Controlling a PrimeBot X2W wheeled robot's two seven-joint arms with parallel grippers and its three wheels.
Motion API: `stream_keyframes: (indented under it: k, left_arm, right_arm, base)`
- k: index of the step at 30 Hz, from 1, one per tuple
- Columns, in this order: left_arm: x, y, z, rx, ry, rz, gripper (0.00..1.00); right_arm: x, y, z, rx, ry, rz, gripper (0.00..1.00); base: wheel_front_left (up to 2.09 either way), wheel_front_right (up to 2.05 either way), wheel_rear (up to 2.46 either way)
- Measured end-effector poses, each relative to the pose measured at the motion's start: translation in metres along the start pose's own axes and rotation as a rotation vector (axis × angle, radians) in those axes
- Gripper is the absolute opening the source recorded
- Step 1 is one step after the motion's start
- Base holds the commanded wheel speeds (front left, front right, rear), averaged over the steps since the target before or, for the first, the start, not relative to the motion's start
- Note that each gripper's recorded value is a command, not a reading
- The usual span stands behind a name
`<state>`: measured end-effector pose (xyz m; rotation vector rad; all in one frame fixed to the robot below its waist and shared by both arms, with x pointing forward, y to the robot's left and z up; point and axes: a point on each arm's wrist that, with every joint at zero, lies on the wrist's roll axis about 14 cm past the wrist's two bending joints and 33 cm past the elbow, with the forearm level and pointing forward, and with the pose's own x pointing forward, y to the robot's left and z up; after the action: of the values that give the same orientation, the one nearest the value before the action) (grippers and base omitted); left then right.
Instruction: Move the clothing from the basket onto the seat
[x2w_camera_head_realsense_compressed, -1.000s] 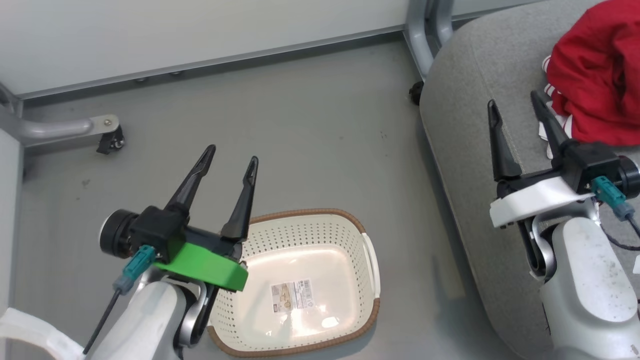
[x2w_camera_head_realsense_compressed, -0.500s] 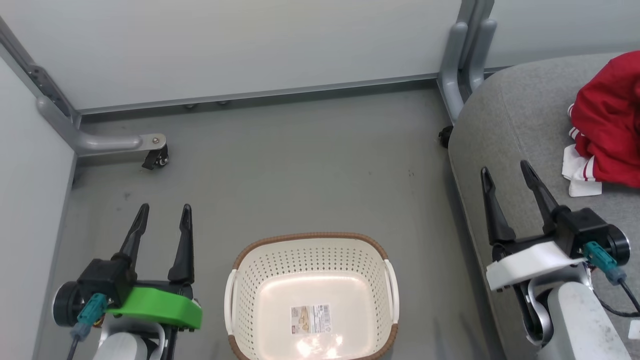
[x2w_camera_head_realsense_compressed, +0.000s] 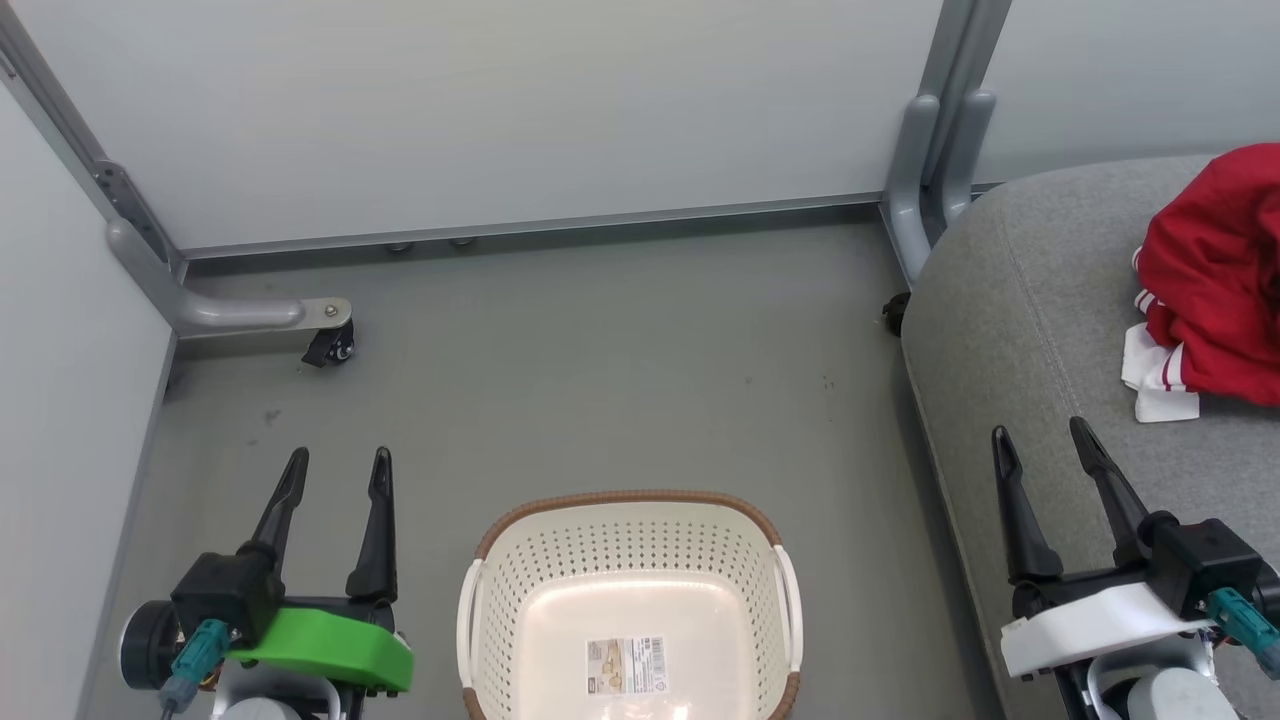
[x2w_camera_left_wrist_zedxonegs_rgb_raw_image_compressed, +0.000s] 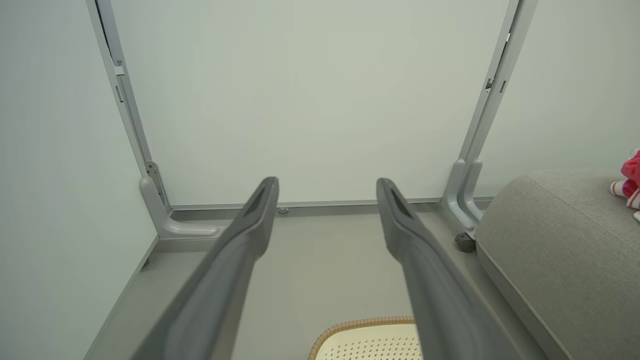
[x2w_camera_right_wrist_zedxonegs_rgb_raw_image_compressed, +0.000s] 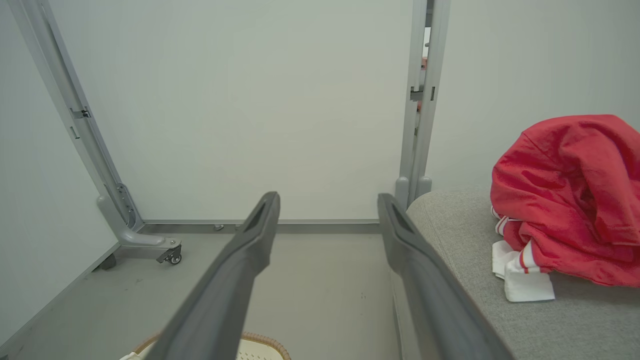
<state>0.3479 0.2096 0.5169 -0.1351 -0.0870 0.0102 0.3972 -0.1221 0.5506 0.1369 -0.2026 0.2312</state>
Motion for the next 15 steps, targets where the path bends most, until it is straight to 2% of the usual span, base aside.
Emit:
stream_keyframes:
  k: [15]
  left_arm:
    - [-0.0036, 0.0017, -0.0007, 0.027, 0.0, 0.003, 1.0]
  right_arm:
    - [-0.0063, 0.0033, 0.0012, -0.003, 0.0, 0.008, 1.0]
  base:
    - [0.0, 0.0, 0.0]
